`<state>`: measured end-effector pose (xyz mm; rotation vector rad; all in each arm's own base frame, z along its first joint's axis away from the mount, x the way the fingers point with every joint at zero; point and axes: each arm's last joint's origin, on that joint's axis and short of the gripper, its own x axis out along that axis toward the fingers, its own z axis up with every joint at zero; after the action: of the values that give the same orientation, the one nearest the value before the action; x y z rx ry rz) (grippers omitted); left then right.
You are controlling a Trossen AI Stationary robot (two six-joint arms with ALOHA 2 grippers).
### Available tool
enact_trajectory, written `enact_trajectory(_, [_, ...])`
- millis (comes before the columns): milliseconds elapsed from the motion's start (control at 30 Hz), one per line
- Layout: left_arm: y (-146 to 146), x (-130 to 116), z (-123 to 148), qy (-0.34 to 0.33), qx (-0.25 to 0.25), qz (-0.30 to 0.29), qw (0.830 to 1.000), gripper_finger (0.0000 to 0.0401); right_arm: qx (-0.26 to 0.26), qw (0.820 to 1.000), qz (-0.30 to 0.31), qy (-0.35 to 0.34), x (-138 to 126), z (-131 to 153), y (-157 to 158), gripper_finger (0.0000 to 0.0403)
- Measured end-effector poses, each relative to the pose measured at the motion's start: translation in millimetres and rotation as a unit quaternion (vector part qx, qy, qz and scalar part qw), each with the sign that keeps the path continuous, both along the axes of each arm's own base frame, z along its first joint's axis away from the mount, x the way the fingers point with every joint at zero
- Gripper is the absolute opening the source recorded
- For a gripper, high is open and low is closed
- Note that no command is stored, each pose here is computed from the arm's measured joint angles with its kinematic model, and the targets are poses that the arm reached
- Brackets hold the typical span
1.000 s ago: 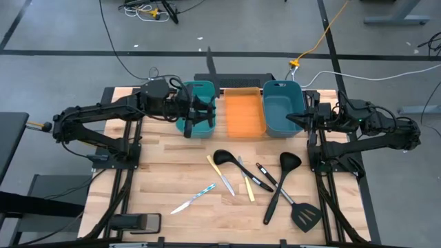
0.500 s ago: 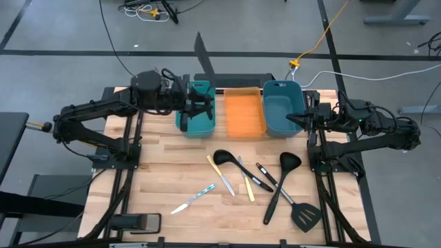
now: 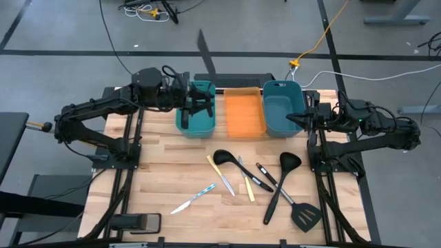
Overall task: Pick & Place Kitchen Items
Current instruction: Put the left black spatula into the blue bin
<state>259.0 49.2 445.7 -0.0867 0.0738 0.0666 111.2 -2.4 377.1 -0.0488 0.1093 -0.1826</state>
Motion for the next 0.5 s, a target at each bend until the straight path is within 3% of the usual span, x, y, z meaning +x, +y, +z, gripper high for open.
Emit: enact_trajectory(500, [1.0, 7.1, -3.6, 0.003, 0.004, -0.008, 1.0, 0.0119, 0.002, 0.998, 0.001, -0.055, 31.5, 9.6, 1.2, 0.0004])
